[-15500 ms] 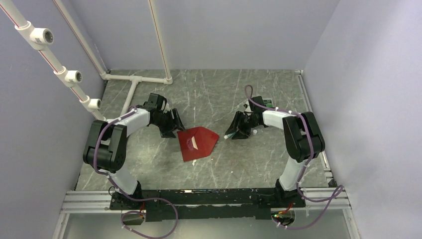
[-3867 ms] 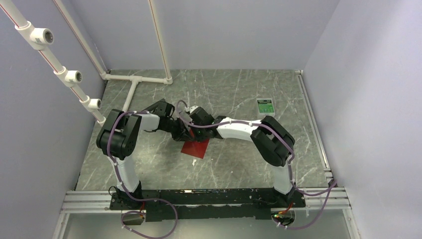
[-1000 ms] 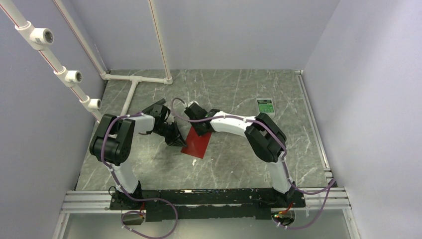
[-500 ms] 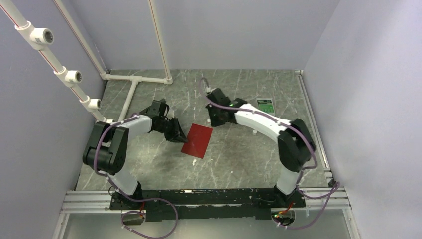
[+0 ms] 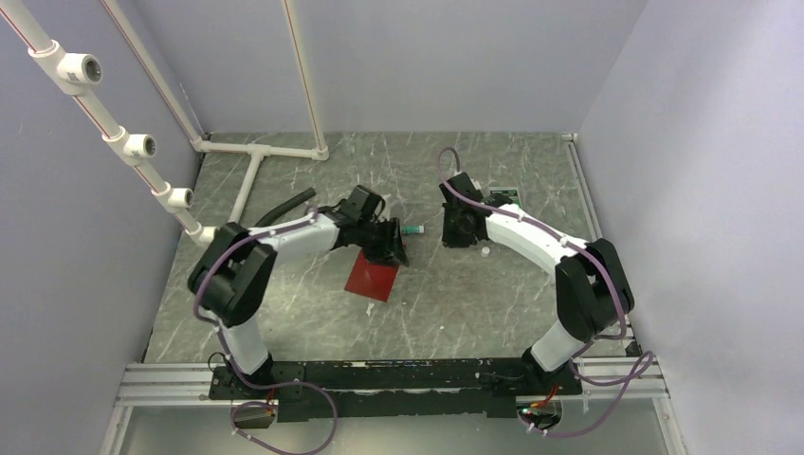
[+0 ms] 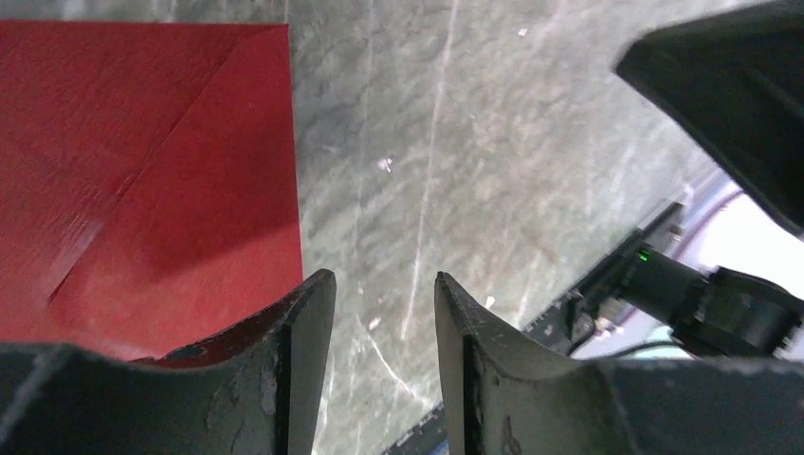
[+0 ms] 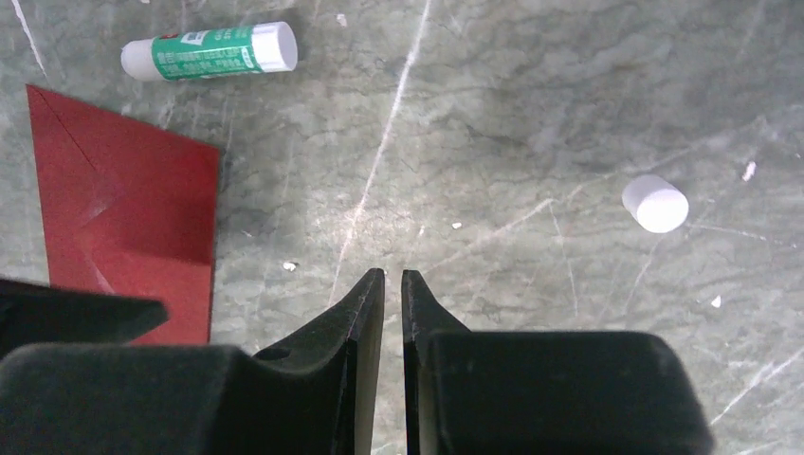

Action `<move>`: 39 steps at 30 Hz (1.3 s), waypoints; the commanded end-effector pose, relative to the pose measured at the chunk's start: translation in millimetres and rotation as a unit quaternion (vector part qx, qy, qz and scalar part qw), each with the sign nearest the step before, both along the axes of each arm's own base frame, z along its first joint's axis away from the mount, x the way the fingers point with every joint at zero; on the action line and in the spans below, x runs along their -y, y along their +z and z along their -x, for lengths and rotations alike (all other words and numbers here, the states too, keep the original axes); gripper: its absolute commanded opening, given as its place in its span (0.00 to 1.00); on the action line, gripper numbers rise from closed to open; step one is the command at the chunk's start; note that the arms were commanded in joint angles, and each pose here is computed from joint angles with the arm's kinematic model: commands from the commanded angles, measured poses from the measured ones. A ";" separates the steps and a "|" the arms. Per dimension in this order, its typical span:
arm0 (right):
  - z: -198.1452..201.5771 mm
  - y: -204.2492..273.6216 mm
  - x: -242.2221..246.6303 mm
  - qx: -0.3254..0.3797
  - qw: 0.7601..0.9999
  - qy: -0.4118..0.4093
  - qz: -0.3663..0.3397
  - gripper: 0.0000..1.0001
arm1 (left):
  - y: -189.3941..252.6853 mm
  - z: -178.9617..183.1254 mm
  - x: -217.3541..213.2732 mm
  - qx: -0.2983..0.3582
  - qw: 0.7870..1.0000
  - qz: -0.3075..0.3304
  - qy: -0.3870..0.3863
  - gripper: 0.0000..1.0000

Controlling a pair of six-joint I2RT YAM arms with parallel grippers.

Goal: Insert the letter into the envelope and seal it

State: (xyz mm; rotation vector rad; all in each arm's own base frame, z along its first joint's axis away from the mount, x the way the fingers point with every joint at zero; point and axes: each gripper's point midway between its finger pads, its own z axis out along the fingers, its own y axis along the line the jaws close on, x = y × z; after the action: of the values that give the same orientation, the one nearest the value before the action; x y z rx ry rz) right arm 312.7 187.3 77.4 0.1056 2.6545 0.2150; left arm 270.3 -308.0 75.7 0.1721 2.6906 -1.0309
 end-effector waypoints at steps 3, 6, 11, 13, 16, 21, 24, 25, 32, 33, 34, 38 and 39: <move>3.8 20.1 20.6 0.030 0.999 -0.043 -0.012 0.17 | -37.9 -5.5 15.4 0.000 0.996 -0.091 0.002 0.50; 7.1 20.0 29.9 0.030 0.998 -0.050 -0.009 0.17 | -53.7 -3.8 14.8 -0.012 0.993 -0.121 0.006 0.47; 8.7 22.2 39.9 0.034 0.998 -0.060 -0.010 0.18 | -71.5 -12.9 -15.2 -0.007 0.976 -0.211 0.058 0.42; 8.6 22.0 40.4 0.034 0.998 -0.059 -0.011 0.18 | -72.7 -15.4 -30.0 -0.003 0.966 -0.248 0.078 0.43; 7.7 20.5 37.4 0.032 0.998 -0.051 -0.015 0.18 | -76.1 -15.9 -52.1 -0.003 0.948 -0.301 0.107 0.45; -2.3 24.4 19.1 0.052 0.998 0.007 -0.041 0.23 | -75.8 -15.8 -51.4 -0.006 0.949 -0.297 0.102 0.46; -13.8 24.3 0.1 0.072 0.992 0.084 -0.053 0.30 | -55.0 -23.9 -38.1 0.023 0.962 -0.254 0.093 0.48; -18.2 23.3 -7.7 0.078 0.989 0.116 -0.056 0.31 | -45.8 -27.5 -37.8 0.038 0.963 -0.245 0.101 0.49; -66.2 2.1 -36.3 0.082 0.966 0.244 -0.005 0.50 | 16.9 -49.7 -69.9 0.143 0.943 -0.237 0.186 0.67; -71.7 0.2 -40.1 0.092 0.962 0.256 0.000 0.56 | 25.3 -51.7 -74.4 0.153 0.941 -0.235 0.192 0.71; -77.2 -2.2 -41.9 0.100 0.960 0.262 0.006 0.60 | 33.3 -53.2 -76.5 0.160 0.941 -0.229 0.191 0.75; -89.5 -3.0 -48.6 0.118 0.950 0.289 0.017 0.72 | 61.1 -59.9 -86.5 0.175 0.943 -0.199 0.201 0.85; -90.6 -5.1 -50.5 0.118 0.946 0.301 0.020 0.73 | 66.9 -61.6 -90.4 0.174 0.943 -0.189 0.209 0.86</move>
State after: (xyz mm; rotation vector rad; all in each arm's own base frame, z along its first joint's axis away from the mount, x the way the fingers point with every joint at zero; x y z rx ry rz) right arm 375.9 219.9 47.9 -0.5454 2.5370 0.3378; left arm 317.9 -233.7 112.8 -0.0907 2.5006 -0.3000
